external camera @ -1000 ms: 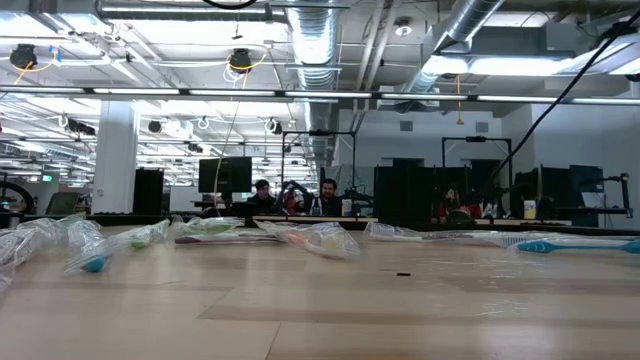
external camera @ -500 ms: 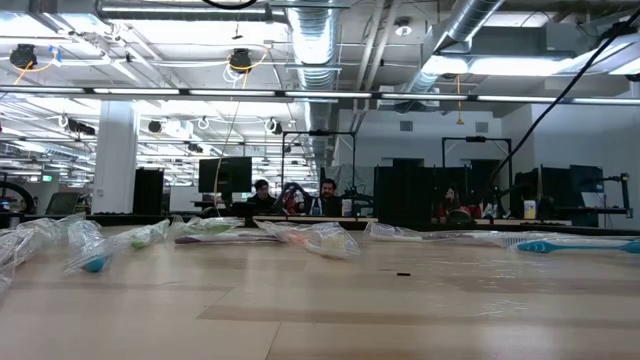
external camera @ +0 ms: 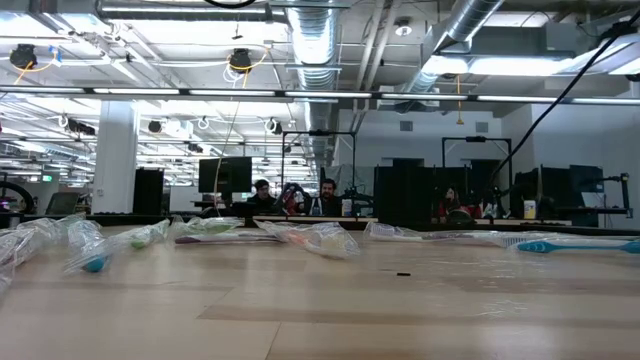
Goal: Pick & Place toothbrushing station
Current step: Put the top orange toothbrush into the black organizer
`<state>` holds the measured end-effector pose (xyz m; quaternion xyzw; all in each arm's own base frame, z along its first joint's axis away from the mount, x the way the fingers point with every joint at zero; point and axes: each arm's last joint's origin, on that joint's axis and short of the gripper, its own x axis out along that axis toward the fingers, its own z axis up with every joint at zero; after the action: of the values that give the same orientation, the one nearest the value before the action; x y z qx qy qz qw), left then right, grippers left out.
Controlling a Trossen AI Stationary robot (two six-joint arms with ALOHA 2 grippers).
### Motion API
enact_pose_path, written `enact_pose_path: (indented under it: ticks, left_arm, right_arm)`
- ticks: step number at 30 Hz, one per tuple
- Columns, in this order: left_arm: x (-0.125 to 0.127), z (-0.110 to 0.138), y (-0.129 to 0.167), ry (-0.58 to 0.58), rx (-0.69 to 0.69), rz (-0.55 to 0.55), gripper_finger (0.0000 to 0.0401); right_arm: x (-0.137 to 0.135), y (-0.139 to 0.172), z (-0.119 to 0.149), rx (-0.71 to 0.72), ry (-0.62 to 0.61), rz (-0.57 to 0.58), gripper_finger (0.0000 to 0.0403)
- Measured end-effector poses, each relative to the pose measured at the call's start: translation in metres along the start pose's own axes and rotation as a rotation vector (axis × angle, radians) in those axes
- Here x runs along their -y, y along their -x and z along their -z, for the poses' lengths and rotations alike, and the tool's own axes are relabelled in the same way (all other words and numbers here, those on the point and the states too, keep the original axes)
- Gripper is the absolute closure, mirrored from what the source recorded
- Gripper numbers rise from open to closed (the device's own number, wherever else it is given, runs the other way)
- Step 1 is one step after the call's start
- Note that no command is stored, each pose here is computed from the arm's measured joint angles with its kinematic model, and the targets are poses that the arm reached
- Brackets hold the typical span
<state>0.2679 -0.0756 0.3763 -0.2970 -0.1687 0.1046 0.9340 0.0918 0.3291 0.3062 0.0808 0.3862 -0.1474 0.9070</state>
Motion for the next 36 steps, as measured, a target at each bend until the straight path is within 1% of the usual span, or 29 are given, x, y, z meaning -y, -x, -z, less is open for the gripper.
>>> enact_pose_path:
  ticks: [10, 19, 21, 25, 28, 32, 36]
  left_arm:
    - [0.0, 0.0, 0.0, -0.019, -0.001, 0.0, 0.0297]
    - [0.0, 0.0, 0.0, -0.018, -0.002, 0.0, 0.0297]
    - [0.0, 0.0, 0.0, -0.018, -0.003, 0.0, 0.0297]
    - [-0.002, 0.008, -0.003, -0.022, -0.02, -0.008, 0.0297]
    - [-0.003, 0.017, -0.007, 0.0, -0.039, -0.011, 0.0297]
    - [-0.006, 0.033, -0.013, 0.017, -0.075, -0.015, 0.0297]
    - [-0.007, 0.04, -0.016, 0.035, -0.083, -0.017, 0.0297]
  right_arm:
    - [0.017, 0.012, -0.029, 0.009, 0.043, -0.043, 0.0391]
    - [0.046, 0.036, -0.058, 0.158, 0.011, -0.13, 0.039]
    - [0.052, 0.042, -0.064, 0.18, 0.021, -0.147, 0.0391]
    - [0.062, 0.052, -0.07, 0.197, 0.054, -0.184, 0.0391]
    - [0.068, 0.059, -0.073, 0.2, 0.082, -0.219, 0.0391]
    - [0.073, 0.069, -0.08, 0.215, 0.096, -0.298, 0.0392]
    - [0.076, 0.081, -0.091, 0.252, 0.127, -0.394, 0.0392]
